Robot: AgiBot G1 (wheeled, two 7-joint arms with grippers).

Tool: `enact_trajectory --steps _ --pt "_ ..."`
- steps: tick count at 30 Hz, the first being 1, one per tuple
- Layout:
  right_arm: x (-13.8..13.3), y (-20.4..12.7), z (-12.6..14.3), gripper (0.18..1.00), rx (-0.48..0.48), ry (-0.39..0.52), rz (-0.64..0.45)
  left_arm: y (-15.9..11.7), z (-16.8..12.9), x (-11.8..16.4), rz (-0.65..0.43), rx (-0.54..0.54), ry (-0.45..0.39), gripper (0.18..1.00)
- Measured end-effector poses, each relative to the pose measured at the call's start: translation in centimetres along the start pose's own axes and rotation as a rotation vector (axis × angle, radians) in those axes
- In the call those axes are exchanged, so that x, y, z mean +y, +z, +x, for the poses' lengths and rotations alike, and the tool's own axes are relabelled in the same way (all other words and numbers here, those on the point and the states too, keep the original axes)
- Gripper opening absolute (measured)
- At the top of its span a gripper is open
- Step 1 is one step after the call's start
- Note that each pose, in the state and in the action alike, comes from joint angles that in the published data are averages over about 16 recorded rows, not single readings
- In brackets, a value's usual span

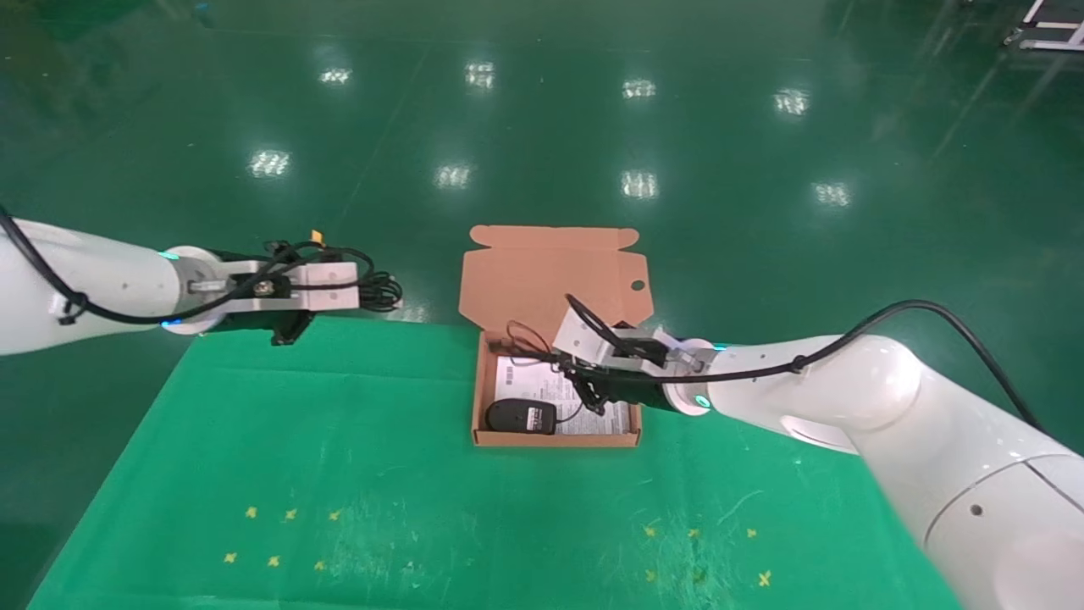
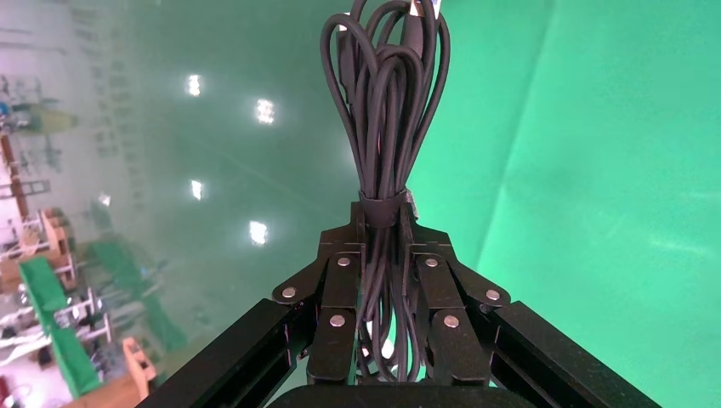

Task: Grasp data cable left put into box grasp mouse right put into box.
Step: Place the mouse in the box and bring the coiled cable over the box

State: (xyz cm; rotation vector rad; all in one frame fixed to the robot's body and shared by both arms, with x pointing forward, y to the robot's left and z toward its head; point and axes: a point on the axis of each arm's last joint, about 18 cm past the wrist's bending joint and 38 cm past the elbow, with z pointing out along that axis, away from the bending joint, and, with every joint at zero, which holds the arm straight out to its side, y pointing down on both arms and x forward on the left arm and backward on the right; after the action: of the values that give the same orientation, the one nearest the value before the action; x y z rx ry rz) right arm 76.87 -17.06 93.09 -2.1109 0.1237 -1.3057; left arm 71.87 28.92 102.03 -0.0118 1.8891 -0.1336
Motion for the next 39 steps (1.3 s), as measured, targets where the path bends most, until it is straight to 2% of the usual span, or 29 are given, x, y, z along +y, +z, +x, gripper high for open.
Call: enact_trajectory --steps 9,14,26,30,39 --pt "1.8 -1.7 1.5 0.338 0.031 0.006 -0.020 1.7 1.6 -3.9 0.094 0.013 0.017 0.248" --pt "3.3 -3.7 3.3 0.428 0.069 0.007 -0.036 3.4 3.0 -6.9 0.158 0.018 0.028 0.248" --pt "5.9 -10.8 7.2 0.717 0.162 -0.016 -0.067 7.3 7.3 -13.5 0.282 0.034 0.056 0.248" --pt "6.2 -12.6 7.6 0.806 0.180 -0.024 -0.077 7.8 8.4 -14.9 0.313 0.037 0.068 0.248" --pt "6.3 -14.7 7.6 0.925 0.196 -0.033 -0.108 8.1 9.6 -16.7 0.353 0.038 0.086 0.248"
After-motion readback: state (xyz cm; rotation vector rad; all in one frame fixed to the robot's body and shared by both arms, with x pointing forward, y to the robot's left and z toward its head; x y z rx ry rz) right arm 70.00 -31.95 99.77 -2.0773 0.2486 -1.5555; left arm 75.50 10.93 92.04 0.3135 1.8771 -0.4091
